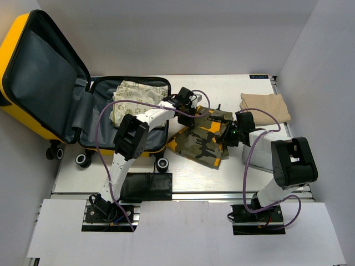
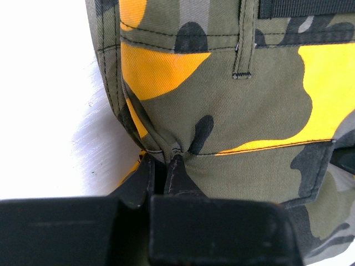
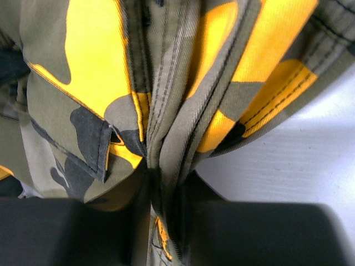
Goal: Pack the luggage
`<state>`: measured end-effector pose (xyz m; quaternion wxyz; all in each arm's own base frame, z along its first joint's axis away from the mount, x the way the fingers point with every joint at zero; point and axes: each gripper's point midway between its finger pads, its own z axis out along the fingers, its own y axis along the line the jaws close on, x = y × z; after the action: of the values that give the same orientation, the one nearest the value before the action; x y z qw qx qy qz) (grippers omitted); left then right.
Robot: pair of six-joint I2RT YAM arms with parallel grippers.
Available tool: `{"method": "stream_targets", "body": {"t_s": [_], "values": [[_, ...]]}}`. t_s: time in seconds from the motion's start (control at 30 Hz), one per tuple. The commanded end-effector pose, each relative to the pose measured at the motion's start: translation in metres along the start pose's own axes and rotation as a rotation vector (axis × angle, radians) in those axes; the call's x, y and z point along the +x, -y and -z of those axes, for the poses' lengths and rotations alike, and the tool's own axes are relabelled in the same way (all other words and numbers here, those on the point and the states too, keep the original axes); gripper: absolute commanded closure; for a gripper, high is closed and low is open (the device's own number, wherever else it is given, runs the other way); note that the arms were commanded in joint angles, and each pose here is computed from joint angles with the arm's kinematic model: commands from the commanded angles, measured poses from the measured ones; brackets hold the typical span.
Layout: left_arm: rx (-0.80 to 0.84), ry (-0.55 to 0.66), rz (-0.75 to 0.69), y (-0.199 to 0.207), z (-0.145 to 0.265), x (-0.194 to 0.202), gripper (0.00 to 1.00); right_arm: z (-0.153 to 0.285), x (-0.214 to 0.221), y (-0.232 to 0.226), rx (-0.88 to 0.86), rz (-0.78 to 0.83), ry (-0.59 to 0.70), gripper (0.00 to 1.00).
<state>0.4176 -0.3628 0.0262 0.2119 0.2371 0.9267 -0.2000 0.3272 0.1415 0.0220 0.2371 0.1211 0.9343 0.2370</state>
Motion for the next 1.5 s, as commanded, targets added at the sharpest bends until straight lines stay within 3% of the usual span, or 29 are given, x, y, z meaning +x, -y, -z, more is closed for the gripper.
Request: {"method": "stream_targets", "body": {"t_s": [0.0,0.03,0.13,0.3,0.57,0.67,0.73,0.87,0.93,1.07,1.23,1.47], "values": [[0.055,-0.166,0.018,0.003,-0.012,0.055,1.0,-0.007,0.017,-0.006,-0.014,0.039,-0.064,0.9],[0.071,-0.112,0.0,0.01,0.0,0.037,1.0,-0.004,0.011,-0.014,-0.033,0.059,-0.041,1.0],[0.098,0.005,-0.04,0.023,0.029,0.0,1.0,0.011,-0.013,-0.032,-0.064,0.122,0.045,1.0],[0.143,0.286,-0.14,0.07,0.12,-0.073,1.0,0.054,-0.053,-0.065,-0.102,0.221,0.207,1.0],[0.16,0.518,-0.15,0.094,0.222,-0.113,1.0,0.127,-0.099,-0.121,-0.168,0.33,0.4,1.0],[0.092,0.607,-0.134,0.088,0.257,-0.126,1.0,0.149,-0.112,-0.15,-0.219,0.366,0.431,1.0],[0.056,0.653,-0.1,0.078,0.283,-0.13,1.0,0.151,-0.114,-0.167,-0.255,0.387,0.424,1.0],[-0.26,0.678,0.043,0.006,0.308,-0.129,1.0,0.152,-0.123,-0.216,-0.327,0.442,0.427,1.0],[-0.322,0.648,0.082,-0.016,0.307,-0.119,1.0,0.131,-0.112,-0.242,-0.358,0.478,0.37,1.0],[-0.541,0.647,0.238,-0.1,0.324,-0.101,1.0,0.092,-0.103,-0.311,-0.434,0.539,0.295,1.0],[-0.591,0.586,0.35,-0.162,0.318,-0.067,1.0,0.049,-0.099,-0.356,-0.463,0.539,0.235,1.0],[-0.62,0.53,0.454,-0.208,0.304,-0.022,1.0,-0.03,-0.061,-0.373,-0.49,0.479,0.066,1.0]]}}
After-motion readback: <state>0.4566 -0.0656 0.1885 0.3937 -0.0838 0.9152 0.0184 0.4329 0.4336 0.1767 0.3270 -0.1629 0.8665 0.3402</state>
